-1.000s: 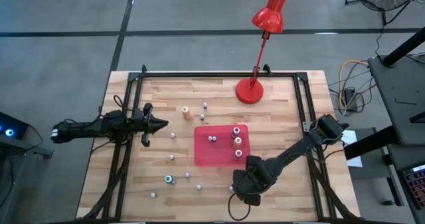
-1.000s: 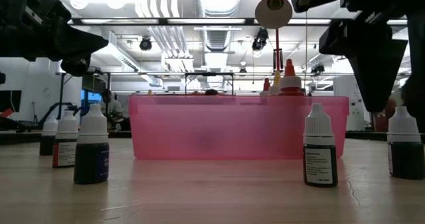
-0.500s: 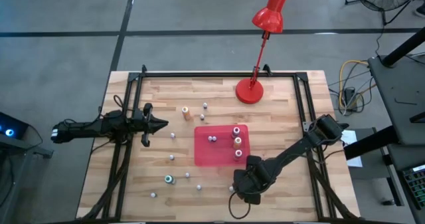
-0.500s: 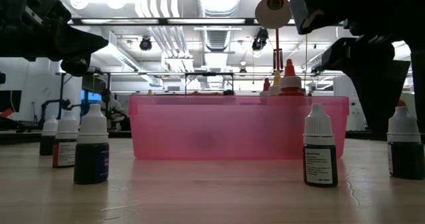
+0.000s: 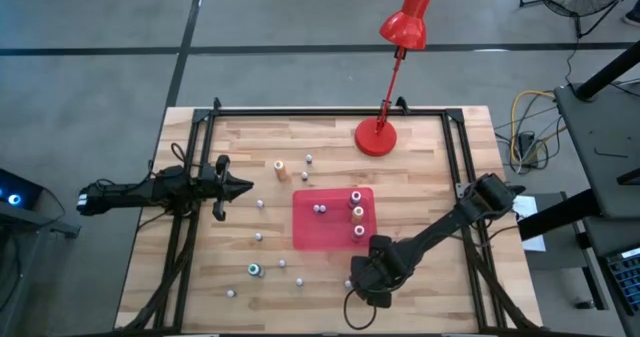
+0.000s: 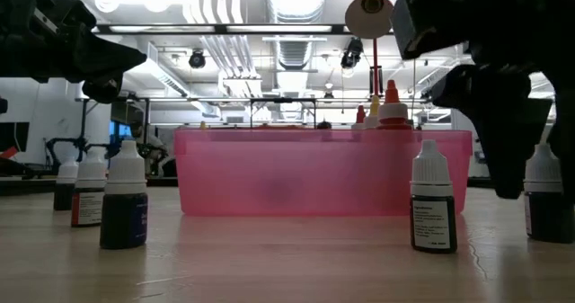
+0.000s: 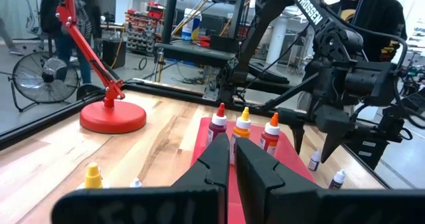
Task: Pick & Place food coloring
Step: Put the small black food coloring bottle into the red bin
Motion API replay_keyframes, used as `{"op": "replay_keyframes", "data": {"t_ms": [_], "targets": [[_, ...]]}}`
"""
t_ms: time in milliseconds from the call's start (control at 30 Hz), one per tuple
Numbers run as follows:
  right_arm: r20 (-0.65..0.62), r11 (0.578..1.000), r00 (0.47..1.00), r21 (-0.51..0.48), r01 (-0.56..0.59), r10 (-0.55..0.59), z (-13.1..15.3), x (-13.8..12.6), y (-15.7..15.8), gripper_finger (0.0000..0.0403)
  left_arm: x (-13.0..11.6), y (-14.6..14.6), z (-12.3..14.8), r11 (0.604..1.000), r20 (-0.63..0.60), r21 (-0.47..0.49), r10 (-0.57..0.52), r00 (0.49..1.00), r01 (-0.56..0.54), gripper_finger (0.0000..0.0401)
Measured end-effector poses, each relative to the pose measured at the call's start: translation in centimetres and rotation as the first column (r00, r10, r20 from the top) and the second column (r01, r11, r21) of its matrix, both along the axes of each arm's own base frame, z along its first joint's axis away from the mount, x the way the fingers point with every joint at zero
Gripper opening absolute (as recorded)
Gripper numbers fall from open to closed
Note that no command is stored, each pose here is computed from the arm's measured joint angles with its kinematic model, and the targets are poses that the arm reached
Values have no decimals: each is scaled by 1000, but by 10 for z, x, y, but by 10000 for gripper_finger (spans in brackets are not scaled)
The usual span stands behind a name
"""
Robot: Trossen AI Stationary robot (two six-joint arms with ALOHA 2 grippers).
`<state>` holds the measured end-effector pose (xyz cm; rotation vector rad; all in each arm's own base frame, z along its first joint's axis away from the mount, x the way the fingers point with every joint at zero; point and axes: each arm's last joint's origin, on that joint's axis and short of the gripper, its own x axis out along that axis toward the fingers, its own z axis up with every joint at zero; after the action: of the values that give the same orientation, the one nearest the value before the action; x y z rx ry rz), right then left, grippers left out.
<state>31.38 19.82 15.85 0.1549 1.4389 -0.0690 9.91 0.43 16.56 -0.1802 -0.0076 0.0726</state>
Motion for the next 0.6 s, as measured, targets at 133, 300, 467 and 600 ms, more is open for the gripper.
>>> {"op": "replay_keyframes", "data": {"t_ms": [133, 300, 467, 600], "targets": [[-2, 1000, 1000, -1, -6, 6, -2, 1, 1, 252, 0, 0, 0, 1000, 1, 0, 0, 1000, 0, 0], [0, 1000, 1000, 1, -8, 8, -2, 1, 0, 231, 0, 0, 0, 1000, 0, 0, 0, 1000, 0, 0], [7, 1000, 1000, 6, -9, 9, -2, 2, 1, 207, 0, 0, 0, 1000, 1, 0, 0, 1000, 0, 0], [10, 1000, 1000, 7, -12, 12, -1, 2, 1, 185, 0, 0, 0, 1000, 1, 0, 0, 1000, 0, 0]]}}
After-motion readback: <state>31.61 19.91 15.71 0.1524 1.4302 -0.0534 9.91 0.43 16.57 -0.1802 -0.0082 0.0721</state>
